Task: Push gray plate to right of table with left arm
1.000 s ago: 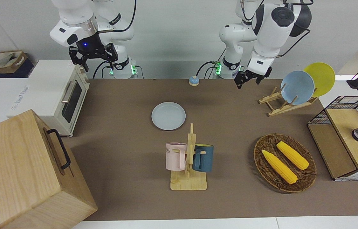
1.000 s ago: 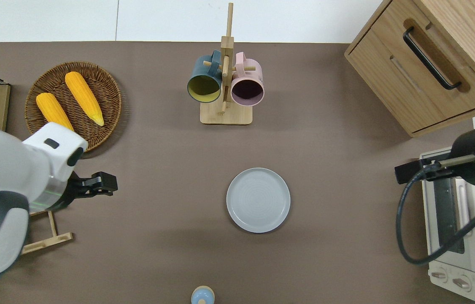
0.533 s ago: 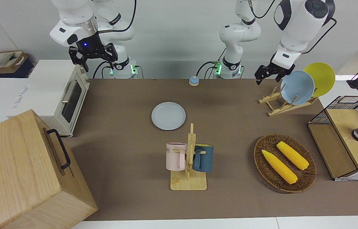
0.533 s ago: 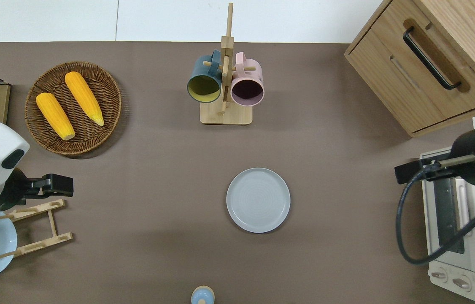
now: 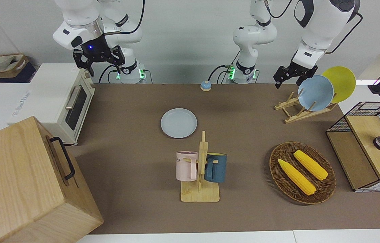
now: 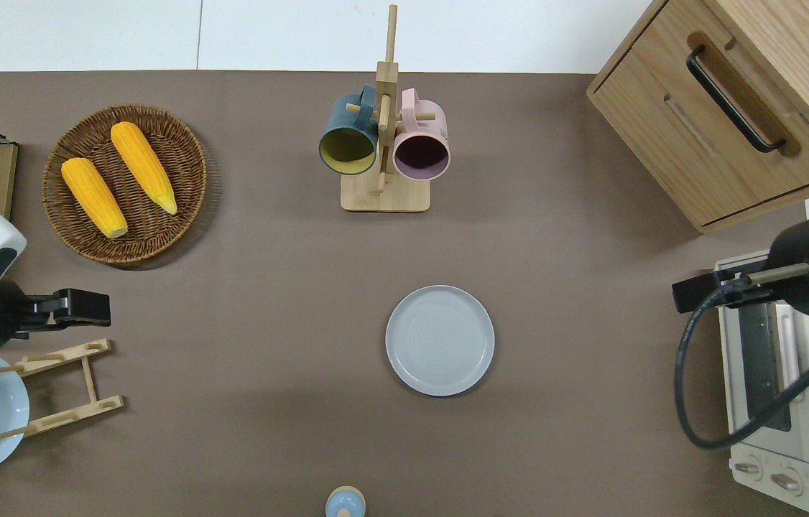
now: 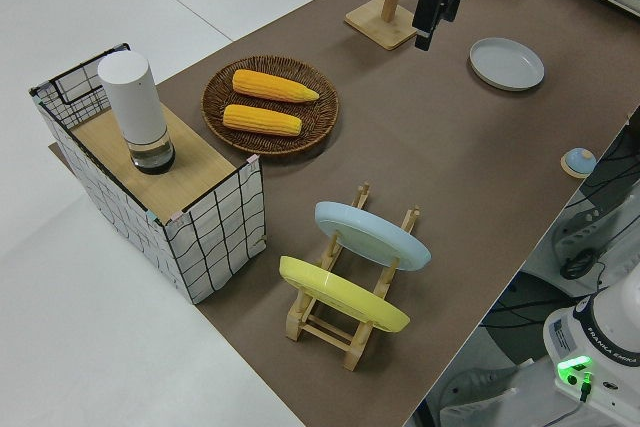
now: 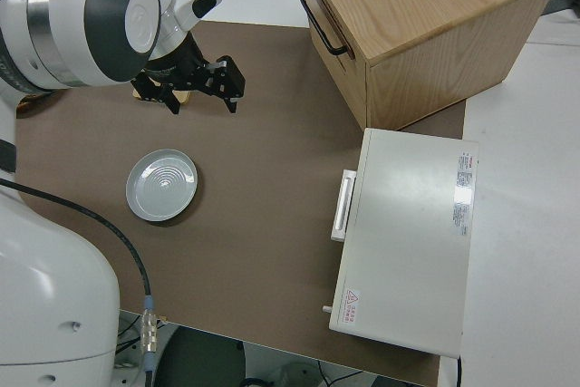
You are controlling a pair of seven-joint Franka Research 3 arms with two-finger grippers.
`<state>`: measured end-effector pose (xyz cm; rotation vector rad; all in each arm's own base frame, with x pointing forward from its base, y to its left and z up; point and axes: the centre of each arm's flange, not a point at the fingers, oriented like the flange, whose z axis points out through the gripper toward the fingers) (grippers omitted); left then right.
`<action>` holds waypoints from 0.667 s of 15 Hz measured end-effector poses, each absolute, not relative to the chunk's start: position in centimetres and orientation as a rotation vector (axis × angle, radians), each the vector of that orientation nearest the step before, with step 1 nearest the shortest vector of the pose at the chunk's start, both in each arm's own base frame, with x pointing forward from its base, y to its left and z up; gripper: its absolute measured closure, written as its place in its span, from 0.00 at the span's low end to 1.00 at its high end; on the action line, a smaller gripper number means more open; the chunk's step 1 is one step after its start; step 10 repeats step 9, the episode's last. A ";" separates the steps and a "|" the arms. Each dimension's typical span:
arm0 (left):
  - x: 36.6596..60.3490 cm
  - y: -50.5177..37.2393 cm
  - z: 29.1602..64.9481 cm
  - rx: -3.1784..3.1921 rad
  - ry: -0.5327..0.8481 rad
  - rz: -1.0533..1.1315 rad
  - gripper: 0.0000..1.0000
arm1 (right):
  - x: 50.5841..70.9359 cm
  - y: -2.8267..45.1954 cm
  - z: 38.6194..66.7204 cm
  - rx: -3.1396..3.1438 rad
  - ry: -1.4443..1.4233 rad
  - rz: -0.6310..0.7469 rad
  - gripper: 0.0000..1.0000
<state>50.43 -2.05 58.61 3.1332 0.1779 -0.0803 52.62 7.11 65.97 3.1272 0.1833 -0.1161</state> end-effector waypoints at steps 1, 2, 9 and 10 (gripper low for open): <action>50.6 -1.9 58.8 3.132 0.179 -0.075 0.00 | 52.6 7.1 66.0 3.127 0.183 -0.116 0.01; 50.9 -1.7 59.1 3.130 0.177 -0.063 0.00 | 52.6 7.1 66.0 3.127 0.183 -0.116 0.01; 53.5 -1.0 60.2 3.119 0.166 -0.017 0.00 | 52.6 7.1 66.0 3.127 0.183 -0.116 0.01; 53.5 -1.0 60.2 3.119 0.166 -0.017 0.00 | 52.6 7.1 66.0 3.127 0.183 -0.116 0.01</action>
